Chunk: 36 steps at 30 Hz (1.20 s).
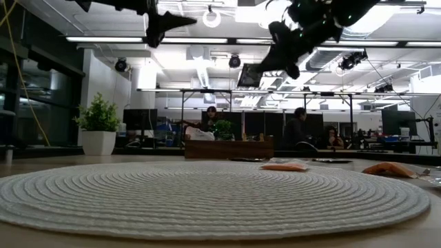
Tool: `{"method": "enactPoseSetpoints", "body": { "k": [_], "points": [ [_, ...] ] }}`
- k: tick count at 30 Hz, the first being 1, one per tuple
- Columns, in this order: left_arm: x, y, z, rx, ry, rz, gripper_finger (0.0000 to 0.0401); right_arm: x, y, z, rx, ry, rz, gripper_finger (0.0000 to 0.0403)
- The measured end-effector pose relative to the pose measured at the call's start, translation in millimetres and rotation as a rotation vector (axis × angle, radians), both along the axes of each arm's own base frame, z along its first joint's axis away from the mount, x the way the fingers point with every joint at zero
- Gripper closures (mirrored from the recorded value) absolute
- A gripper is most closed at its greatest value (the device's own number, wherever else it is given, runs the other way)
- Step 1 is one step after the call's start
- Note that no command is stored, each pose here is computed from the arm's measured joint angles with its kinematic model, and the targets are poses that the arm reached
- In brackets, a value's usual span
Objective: Pick & Place Tea
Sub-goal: Put the blue tea bag into the middle section of the wooden organizer
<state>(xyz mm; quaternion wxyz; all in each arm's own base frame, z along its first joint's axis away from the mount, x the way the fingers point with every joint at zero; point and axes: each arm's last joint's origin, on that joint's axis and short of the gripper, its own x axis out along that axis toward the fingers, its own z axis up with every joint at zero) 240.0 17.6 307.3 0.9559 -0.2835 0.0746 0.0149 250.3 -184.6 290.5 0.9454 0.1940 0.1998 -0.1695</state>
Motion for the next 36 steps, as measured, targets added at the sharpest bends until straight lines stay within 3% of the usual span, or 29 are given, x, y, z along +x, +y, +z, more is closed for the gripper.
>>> {"method": "enactPoseSetpoints", "body": {
  "k": [5,21,36],
  "points": [
    [-1.9,-0.2,1.8,-0.009,-0.003,0.001,0.0142,13.3,-19.9,-19.2,0.048,0.038,0.022,0.0403],
    [-1.7,-1.5,0.4,-0.029,0.006,-0.043,0.0142,85.7,-87.1,-39.8,-0.068,0.282,0.232,0.0403],
    [-1.8,-1.6,0.0,-0.045,0.012,-0.045,0.0142,85.0,-90.9,-77.0,-0.144,0.350,0.322,0.0403]
  ]
}}
